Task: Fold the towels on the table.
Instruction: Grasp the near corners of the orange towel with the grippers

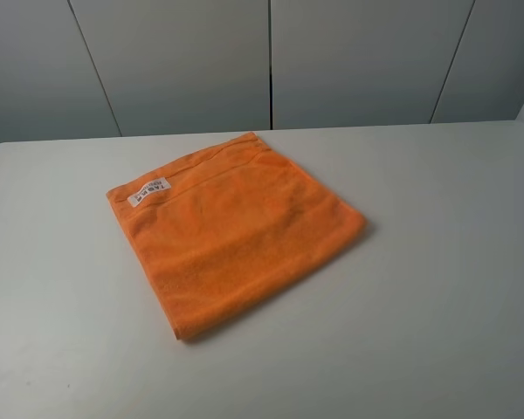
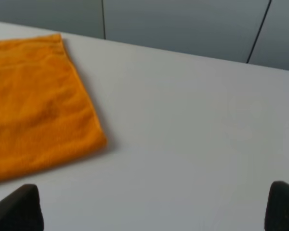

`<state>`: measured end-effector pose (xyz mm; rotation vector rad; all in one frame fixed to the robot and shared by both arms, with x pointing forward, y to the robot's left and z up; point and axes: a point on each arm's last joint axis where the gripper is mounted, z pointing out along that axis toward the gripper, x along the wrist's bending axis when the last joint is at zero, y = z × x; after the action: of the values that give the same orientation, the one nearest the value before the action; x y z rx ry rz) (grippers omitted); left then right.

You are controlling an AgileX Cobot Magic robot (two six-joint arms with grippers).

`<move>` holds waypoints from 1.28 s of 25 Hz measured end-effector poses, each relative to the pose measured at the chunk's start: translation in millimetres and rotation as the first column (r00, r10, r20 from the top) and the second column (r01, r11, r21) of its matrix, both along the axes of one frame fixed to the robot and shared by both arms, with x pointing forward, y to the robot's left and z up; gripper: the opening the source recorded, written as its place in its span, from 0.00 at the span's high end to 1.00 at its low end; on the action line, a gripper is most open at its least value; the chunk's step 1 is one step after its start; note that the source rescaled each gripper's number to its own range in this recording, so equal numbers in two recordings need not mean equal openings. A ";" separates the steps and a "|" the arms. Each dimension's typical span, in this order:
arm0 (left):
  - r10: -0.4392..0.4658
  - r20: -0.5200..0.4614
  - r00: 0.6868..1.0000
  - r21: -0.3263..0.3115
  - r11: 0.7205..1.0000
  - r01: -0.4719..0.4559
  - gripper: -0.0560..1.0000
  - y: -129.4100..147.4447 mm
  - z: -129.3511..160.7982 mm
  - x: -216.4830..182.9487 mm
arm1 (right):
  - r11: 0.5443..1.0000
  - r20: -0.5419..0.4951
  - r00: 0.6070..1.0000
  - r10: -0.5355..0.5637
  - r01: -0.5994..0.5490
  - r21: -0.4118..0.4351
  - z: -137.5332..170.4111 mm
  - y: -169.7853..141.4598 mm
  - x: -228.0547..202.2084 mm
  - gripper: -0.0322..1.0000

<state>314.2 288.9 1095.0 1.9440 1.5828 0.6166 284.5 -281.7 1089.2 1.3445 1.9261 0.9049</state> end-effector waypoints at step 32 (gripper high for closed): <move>-0.220 -0.728 0.649 0.210 0.830 0.516 0.00 -117.1 -120.9 155.2 | -0.076 -0.726 0.257 0.638 -0.917 -0.391 -120.6 154.8 204.0 0.00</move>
<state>469.5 171.8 974.1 2.9688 1.3962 0.0087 488.5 -126.9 968.7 -0.5080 2.8801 0.0201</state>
